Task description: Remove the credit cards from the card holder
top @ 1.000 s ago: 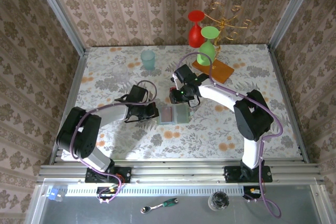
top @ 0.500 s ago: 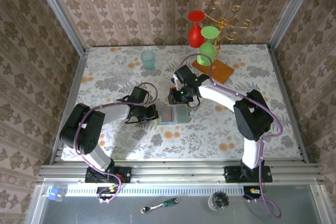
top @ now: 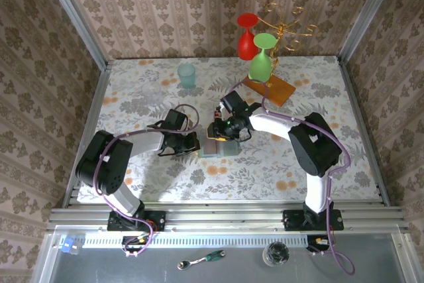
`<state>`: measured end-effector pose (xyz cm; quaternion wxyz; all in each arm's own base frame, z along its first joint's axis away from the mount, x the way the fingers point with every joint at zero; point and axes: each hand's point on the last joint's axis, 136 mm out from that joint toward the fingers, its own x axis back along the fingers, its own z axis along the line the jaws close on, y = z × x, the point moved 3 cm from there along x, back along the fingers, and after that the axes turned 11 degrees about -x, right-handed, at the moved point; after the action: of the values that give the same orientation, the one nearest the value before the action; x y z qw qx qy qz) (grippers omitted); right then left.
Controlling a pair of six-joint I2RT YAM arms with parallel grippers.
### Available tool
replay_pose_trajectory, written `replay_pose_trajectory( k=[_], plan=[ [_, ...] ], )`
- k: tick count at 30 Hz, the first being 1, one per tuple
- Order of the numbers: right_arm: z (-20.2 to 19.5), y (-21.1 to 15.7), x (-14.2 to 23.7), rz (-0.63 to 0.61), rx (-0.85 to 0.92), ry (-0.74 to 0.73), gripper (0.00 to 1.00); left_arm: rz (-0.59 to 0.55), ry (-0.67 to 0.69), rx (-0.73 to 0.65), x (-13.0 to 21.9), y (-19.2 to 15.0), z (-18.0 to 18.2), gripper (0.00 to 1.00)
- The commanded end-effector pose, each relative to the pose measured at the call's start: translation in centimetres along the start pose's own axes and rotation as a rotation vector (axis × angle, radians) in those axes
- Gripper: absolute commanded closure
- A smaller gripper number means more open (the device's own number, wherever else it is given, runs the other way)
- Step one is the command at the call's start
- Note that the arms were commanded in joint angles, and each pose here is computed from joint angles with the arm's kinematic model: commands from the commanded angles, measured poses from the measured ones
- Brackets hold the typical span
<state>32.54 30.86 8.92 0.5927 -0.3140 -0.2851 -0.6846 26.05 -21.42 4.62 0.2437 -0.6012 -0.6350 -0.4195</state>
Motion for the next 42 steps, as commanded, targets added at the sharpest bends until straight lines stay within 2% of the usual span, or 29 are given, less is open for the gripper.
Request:
replay_pose_trajectory(
  k=[1,12,24,33,42],
  plan=[
    [0.4,-0.5,-1.2,0.040,-0.051,0.048,0.61,0.025,0.038,-0.004,-0.4,-0.3,0.9,0.98],
    [-0.2,-0.7,-2.3,0.066,-0.069,0.027,0.58,0.019,0.025,-0.007,0.0,0.2,0.9,0.98],
    [-0.7,-1.2,-3.1,0.103,-0.074,0.009,0.60,0.024,0.023,-0.003,-0.1,0.0,1.0,0.98],
    [-2.0,-1.2,-2.2,0.062,-0.062,-0.090,0.60,0.032,0.027,-0.002,0.0,-0.1,1.0,0.98],
    [-2.5,-1.2,-1.2,0.023,-0.046,-0.127,0.60,0.033,0.029,-0.002,0.0,0.0,1.0,0.98]
  ],
)
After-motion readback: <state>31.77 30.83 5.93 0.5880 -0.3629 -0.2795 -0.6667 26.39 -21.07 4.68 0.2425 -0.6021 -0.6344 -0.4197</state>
